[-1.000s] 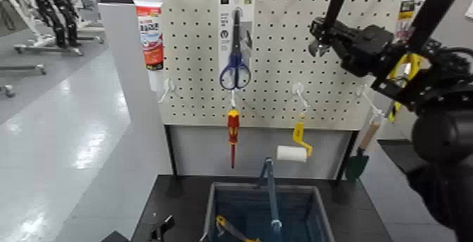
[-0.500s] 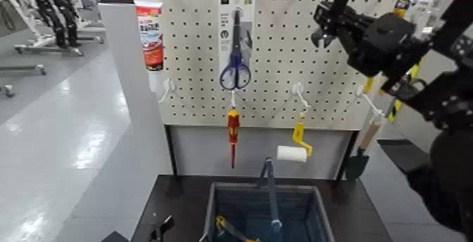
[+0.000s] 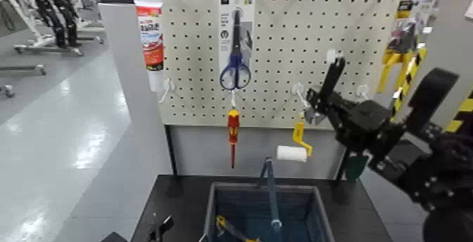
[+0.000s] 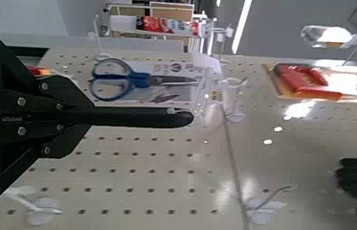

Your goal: Put the black wrench into the crate.

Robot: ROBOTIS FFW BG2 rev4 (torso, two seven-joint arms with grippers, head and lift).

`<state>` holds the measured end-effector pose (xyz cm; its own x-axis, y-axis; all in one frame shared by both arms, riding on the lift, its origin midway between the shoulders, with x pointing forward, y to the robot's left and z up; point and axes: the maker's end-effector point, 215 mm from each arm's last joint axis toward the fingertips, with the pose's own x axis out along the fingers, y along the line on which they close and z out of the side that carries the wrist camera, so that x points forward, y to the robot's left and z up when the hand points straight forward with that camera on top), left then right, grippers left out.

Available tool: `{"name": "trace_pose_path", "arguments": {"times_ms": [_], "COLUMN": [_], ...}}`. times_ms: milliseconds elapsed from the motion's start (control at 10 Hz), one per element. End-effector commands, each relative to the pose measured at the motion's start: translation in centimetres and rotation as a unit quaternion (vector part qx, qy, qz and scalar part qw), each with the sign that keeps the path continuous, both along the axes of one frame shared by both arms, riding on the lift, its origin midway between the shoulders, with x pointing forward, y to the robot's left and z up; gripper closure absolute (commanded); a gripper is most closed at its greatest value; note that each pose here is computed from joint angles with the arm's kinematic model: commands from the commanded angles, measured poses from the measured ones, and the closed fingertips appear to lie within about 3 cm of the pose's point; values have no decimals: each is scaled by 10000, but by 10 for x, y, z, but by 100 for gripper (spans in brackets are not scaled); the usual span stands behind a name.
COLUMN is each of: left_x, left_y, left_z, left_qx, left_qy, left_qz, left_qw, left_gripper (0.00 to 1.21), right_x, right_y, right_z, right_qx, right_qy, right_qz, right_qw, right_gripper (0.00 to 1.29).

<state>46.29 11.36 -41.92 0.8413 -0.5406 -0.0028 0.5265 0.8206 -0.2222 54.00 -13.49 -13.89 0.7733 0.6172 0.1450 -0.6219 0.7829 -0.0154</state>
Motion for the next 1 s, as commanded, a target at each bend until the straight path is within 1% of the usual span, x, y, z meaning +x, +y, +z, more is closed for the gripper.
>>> {"name": "trace_pose_path", "arguments": {"times_ms": [100,200,300,400,500,800,1000], "left_x": [-1,-1,-1,-2,-2,-2,-2], "left_y": [0,0,0,0,1,1,0], "left_z": [-1,0,0,-1,-1,-1,0], "left_qx": [4,2,-3,-3,-1,-2,2], "left_qy": [7,0,-1,7,6,4,-2], "left_qz": [-6,-6,4,4,11,4,-6], "left_qw": [10000,10000,10000,10000,10000,10000,10000], "left_gripper": [10,10,10,10,10,10,10], "right_x": [-7,-12,-16,-20,-23,-35,-40], "right_y": [-8,-9,-11,-15,-17,-13,-14], "right_z": [-93,-128,-156,-178,-199,-250,-270], "right_qx": [-21,-40,-108,-243,-302,-391,-490], "right_qy": [997,1355,1614,1834,2044,2532,2695], "right_qz": [-153,-169,-219,-294,-306,-226,-240], "right_qw": [9949,9906,9866,9823,9779,9664,9615], "right_gripper": [111,111,110,110,110,110,110]}}
